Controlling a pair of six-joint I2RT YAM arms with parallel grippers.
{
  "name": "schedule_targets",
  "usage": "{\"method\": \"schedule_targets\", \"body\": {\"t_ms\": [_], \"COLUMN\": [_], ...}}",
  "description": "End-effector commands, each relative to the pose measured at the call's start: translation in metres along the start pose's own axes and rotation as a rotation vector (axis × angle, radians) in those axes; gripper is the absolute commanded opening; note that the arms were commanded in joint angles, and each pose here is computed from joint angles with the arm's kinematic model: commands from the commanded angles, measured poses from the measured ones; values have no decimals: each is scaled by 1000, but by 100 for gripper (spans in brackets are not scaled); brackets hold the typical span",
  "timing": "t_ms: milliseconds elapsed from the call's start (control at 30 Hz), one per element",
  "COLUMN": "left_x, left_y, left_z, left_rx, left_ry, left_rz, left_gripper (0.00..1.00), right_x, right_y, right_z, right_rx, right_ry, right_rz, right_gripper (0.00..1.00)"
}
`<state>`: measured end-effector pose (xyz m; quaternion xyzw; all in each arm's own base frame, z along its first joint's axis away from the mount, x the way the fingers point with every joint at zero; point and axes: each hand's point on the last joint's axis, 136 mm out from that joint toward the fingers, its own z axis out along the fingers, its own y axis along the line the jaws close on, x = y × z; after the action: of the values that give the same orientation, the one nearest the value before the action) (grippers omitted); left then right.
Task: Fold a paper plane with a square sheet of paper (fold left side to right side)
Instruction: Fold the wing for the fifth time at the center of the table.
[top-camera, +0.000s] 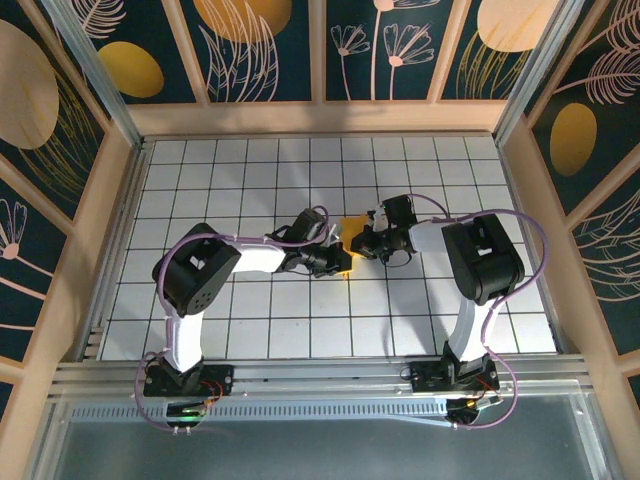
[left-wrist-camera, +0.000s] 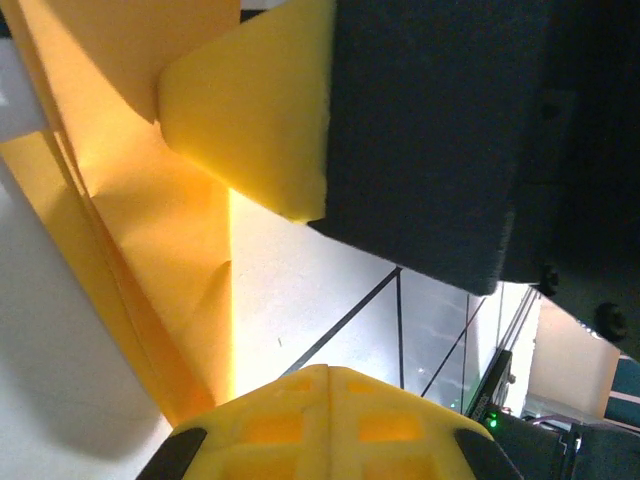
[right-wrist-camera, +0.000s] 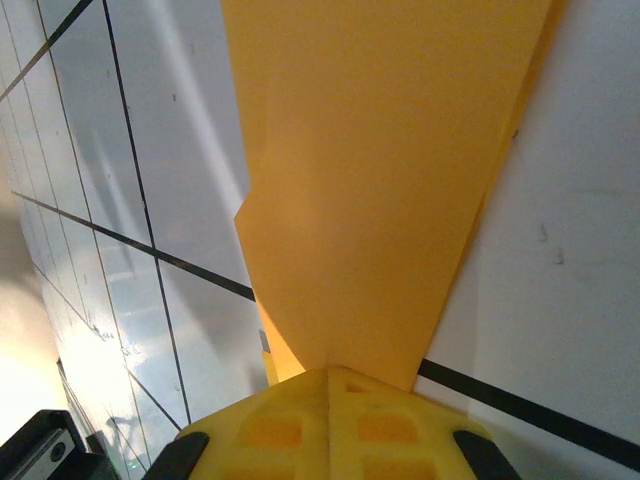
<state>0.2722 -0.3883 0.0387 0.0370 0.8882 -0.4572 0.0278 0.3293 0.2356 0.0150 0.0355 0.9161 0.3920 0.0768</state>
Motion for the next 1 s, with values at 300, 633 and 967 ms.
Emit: {"method": "schedule_targets", "body": {"t_ms": [300, 633, 967], "left_x": [7, 12, 12], "left_y": [11, 19, 24], "left_z": [9, 11, 9], "left_rx": [3, -21, -44], "left_ry": [42, 50, 42], "left_rz": [-22, -29, -33], "left_gripper": [0, 0, 0], "right_x": [26, 27, 27], "right_y": [-59, -61, -62], "right_z": [12, 12, 12], "right_rx": [211, 218, 218], "right_ry": [64, 67, 67], "right_rz": [82, 80, 80], "right_gripper": [0, 0, 0]}}
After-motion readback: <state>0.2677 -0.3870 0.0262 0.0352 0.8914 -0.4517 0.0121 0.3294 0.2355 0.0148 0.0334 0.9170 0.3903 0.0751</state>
